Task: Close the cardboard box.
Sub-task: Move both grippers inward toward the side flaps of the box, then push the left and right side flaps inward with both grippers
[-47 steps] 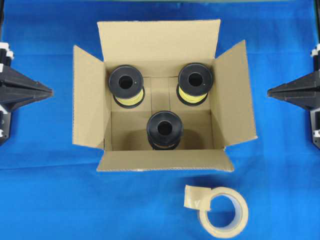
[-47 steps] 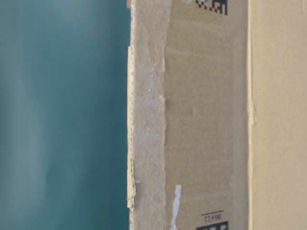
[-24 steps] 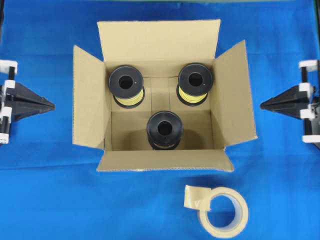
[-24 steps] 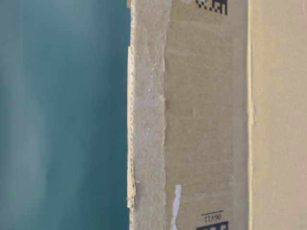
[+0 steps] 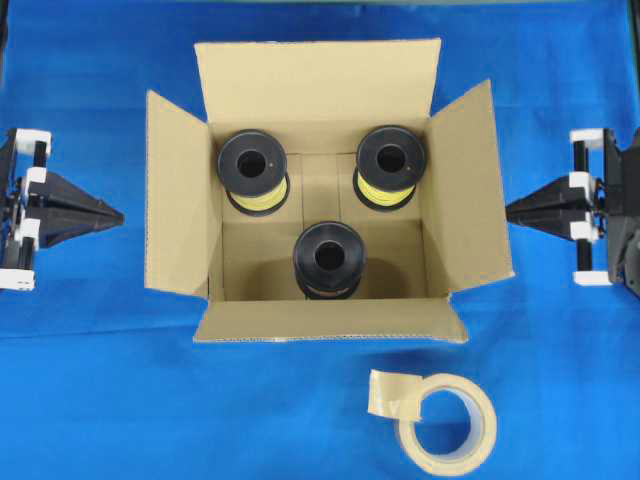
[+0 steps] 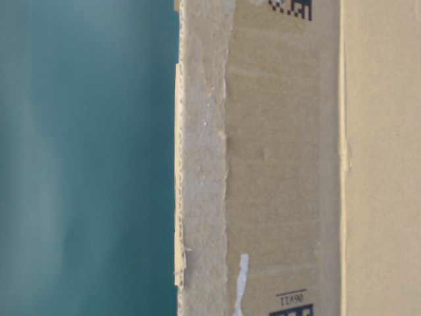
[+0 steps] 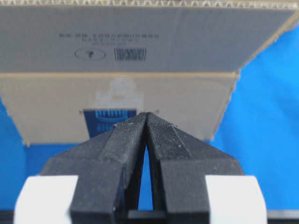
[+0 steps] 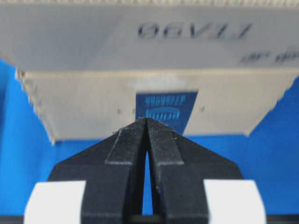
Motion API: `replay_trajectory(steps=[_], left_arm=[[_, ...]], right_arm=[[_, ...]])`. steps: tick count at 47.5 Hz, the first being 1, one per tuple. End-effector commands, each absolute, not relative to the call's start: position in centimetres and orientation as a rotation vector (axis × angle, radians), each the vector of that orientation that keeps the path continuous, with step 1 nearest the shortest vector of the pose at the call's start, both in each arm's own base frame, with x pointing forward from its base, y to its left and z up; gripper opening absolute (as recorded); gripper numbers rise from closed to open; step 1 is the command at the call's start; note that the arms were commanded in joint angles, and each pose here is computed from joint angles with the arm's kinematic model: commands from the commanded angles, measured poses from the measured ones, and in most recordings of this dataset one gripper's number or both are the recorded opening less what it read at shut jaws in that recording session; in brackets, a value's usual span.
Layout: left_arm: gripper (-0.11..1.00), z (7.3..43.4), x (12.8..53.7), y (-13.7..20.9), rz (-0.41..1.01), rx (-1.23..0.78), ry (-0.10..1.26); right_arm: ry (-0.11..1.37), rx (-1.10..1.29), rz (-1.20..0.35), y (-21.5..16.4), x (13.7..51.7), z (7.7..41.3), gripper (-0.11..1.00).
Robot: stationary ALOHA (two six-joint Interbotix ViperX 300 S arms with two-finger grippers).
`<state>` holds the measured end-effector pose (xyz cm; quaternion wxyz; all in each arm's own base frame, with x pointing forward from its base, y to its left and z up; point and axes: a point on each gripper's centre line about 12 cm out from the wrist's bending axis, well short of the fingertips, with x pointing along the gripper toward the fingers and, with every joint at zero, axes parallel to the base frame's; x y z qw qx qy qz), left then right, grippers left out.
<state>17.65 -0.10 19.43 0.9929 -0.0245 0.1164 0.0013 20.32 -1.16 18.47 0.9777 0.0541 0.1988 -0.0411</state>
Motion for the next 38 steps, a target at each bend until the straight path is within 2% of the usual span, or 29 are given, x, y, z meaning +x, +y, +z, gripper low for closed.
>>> replay_trajectory(steps=[1,21,38], left_arm=[[0.00,20.9,18.9,-0.1,0.001,-0.050,0.172],[0.00,22.9,26.9,-0.2,0.000,-0.006,0.198],[0.00,22.7,31.8,-0.2,0.002,0.013,0.221]], right_arm=[[0.356,0.110,-0.087,-1.3,21.6,19.7,0.00],[0.286,0.102,-0.091,-1.7,27.1,22.3,0.00],[0.317,0.096,-0.097,-2.0,31.2,21.1,0.00]])
